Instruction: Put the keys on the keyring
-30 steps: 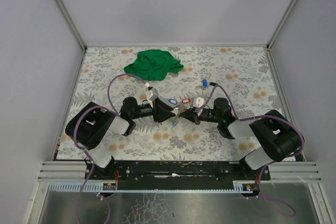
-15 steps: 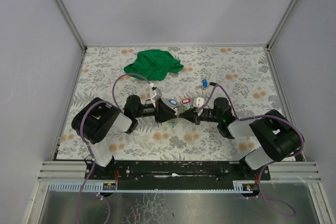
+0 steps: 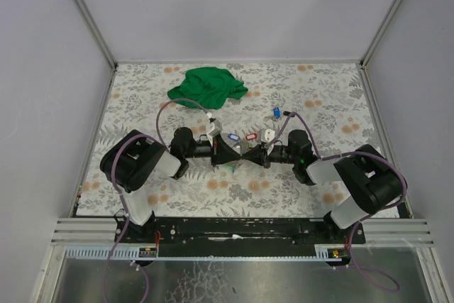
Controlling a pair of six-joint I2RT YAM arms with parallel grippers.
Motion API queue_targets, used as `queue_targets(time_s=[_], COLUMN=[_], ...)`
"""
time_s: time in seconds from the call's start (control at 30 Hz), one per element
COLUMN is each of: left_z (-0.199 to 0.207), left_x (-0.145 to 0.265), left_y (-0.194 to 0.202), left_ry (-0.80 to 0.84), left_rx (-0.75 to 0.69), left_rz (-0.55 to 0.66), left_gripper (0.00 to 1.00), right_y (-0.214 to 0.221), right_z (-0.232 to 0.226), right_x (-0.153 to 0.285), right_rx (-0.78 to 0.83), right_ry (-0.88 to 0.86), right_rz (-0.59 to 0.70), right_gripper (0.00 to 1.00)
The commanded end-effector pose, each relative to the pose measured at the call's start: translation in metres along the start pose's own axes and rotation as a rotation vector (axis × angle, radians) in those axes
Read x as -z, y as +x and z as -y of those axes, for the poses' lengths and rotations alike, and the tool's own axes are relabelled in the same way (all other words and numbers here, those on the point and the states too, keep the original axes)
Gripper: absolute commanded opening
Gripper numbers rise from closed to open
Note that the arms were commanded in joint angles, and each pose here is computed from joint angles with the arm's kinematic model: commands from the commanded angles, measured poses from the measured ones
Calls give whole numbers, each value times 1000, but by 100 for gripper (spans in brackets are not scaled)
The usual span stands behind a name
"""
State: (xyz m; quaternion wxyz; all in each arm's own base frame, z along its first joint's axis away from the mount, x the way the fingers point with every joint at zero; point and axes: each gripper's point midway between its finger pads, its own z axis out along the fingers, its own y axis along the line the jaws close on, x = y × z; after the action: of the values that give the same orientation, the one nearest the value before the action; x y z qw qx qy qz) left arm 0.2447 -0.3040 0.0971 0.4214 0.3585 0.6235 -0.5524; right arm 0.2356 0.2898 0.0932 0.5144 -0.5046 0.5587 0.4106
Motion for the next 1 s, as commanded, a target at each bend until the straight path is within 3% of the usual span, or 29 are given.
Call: queue_targets(time_s=[0.0, 0.23, 0.47, 0.73, 0.97], left_z=[5, -2, -10, -8, -5], left_x=[-5, -5, -2, -1, -5], left_y=[-9, -1, 4, 4, 5], left_ry=[38, -54, -153, -183, -175], left_rx=[-56, -121, -170, -204, -231], left_rz=[5, -90, -178, -235, -259], left_gripper=[0, 0, 0, 0, 0], right_y=[-25, -14, -12, -15, -24], right_z=[6, 5, 6, 9, 9], right_x=[-4, 4, 10, 17, 2], right_rx=[69, 69, 85, 162, 157], right_ry=[-13, 14, 6, -3, -73], right_rz=[62, -17, -107, -169, -110], right_gripper=[0, 9, 29, 34, 33])
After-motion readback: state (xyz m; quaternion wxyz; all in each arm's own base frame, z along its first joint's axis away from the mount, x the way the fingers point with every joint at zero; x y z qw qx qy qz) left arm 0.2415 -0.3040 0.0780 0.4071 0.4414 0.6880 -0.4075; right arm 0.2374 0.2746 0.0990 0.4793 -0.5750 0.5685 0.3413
